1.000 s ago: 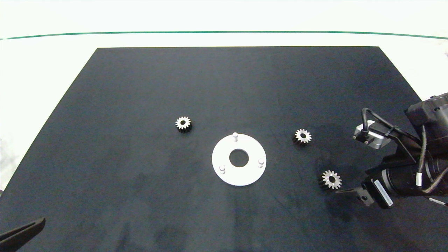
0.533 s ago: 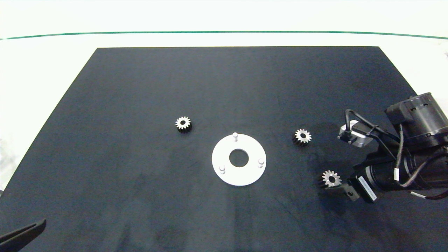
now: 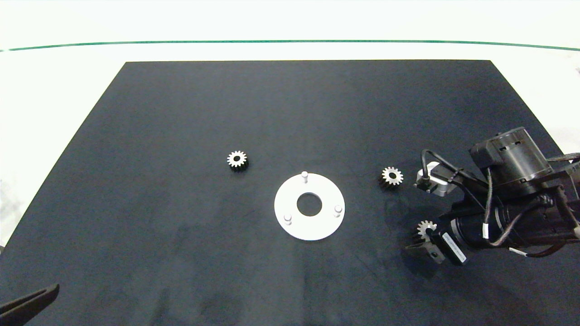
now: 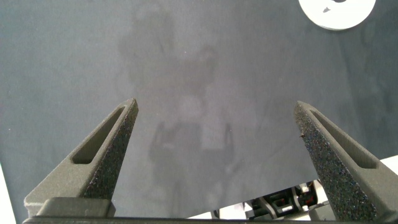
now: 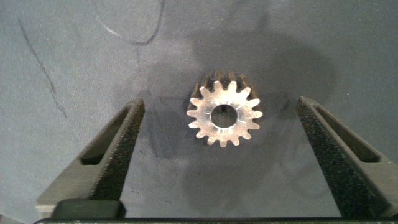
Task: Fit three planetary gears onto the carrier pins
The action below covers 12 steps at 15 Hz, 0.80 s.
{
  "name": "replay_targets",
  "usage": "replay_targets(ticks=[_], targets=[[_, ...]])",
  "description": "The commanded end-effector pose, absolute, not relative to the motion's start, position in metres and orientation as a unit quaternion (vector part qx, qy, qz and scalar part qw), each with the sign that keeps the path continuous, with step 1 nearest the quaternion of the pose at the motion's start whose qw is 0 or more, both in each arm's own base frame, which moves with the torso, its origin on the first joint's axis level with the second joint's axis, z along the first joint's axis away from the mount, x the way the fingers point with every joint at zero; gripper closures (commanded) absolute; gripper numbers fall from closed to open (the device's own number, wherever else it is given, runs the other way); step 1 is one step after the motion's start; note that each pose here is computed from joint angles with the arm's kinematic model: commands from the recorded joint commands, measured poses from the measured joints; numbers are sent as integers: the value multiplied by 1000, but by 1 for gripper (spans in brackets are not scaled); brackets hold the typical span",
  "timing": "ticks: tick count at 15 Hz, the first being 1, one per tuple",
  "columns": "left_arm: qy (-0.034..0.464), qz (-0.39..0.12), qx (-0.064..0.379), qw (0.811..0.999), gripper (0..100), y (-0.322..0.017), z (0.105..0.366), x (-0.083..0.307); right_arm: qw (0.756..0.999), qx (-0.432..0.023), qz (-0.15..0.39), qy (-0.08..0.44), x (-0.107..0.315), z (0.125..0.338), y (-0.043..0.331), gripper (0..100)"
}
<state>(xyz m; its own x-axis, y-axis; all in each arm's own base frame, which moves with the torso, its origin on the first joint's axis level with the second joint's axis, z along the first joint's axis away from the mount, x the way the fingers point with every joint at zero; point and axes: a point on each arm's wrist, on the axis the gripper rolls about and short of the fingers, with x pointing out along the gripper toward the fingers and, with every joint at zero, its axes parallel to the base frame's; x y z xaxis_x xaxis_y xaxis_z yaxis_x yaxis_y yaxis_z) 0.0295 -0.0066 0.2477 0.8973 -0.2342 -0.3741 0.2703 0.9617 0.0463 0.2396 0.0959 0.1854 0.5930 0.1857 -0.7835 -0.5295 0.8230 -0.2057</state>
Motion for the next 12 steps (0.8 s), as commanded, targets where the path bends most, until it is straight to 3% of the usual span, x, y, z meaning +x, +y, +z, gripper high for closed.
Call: replay_targets(ticks=[1, 12], targets=[[186, -133, 50, 972, 0, -7, 247, 29, 866, -222, 204, 399, 238, 187, 95, 8], [186, -135, 50, 972, 0, -7, 247, 29, 866, -223, 202, 399, 241, 186, 96, 29]])
